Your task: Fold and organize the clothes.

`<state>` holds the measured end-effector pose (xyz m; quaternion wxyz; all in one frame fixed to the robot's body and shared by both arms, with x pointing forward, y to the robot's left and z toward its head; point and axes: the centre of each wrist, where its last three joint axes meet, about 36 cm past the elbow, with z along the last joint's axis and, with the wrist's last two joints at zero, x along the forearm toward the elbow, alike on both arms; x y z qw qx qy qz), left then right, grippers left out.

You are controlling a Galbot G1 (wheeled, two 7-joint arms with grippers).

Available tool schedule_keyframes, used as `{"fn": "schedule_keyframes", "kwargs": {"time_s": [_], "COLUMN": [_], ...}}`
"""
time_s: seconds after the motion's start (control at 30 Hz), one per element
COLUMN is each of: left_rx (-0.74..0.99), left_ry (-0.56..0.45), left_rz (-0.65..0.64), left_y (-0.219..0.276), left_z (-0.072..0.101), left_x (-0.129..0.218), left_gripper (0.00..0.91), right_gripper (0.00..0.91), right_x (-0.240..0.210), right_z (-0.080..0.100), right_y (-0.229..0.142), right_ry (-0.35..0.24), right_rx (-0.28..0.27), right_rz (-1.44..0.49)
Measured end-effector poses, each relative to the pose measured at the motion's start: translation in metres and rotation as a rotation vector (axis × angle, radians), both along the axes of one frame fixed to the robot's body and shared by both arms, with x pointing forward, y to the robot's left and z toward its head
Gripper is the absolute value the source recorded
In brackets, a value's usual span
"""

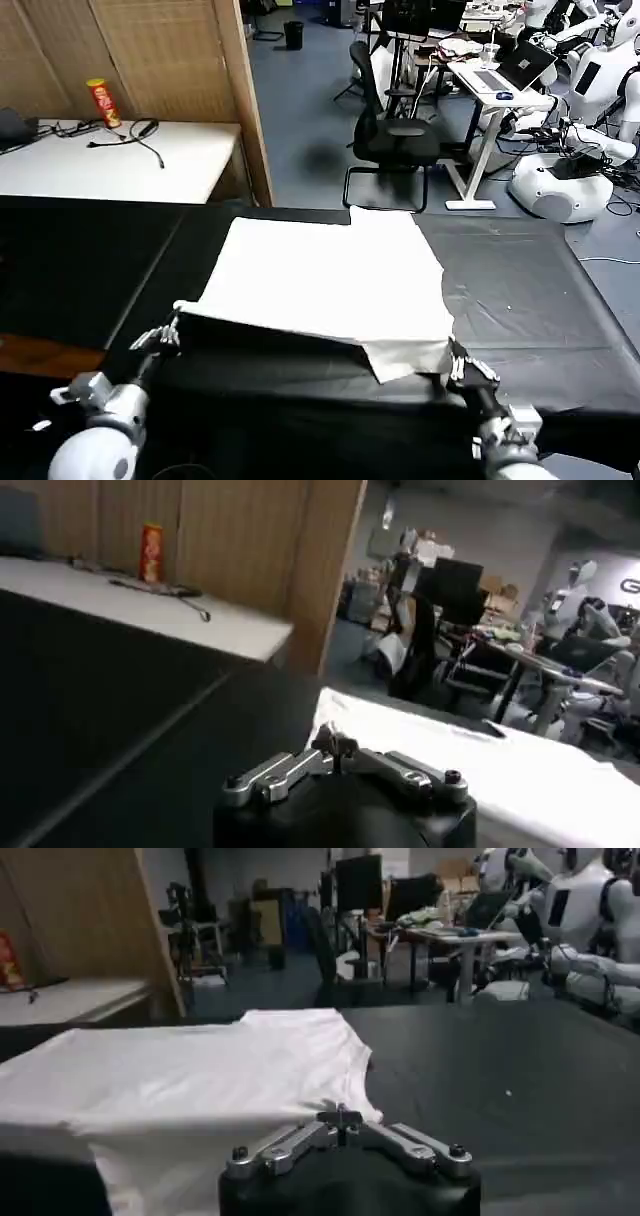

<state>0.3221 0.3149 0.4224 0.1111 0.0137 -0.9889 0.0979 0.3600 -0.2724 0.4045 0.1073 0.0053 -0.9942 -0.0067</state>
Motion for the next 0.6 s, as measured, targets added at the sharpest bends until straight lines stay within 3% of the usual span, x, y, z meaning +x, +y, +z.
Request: {"fn": "schedule_keyframes", "kwargs": {"time_s": [0.23,0.6], "left_rx": [0.073,0.139], "left_ry": [0.016,0.041], "left_rz": [-0.006,-0.034], "left_y": [0.008,0.012], "left_z": [-0.013,-0.029], "left_x": [0.026,0.068], "left_gripper": [0.000,0.000], "right_gripper": [0.000,0.000], "right_x": [0.040,0.077], "right_z": [-0.013,-0.034], "right_y": [-0.005,-0.005], "right_ry": [0.011,0.022], "right_rx": [-0.033,-0.033], "right_rz": [0.011,0.042]}}
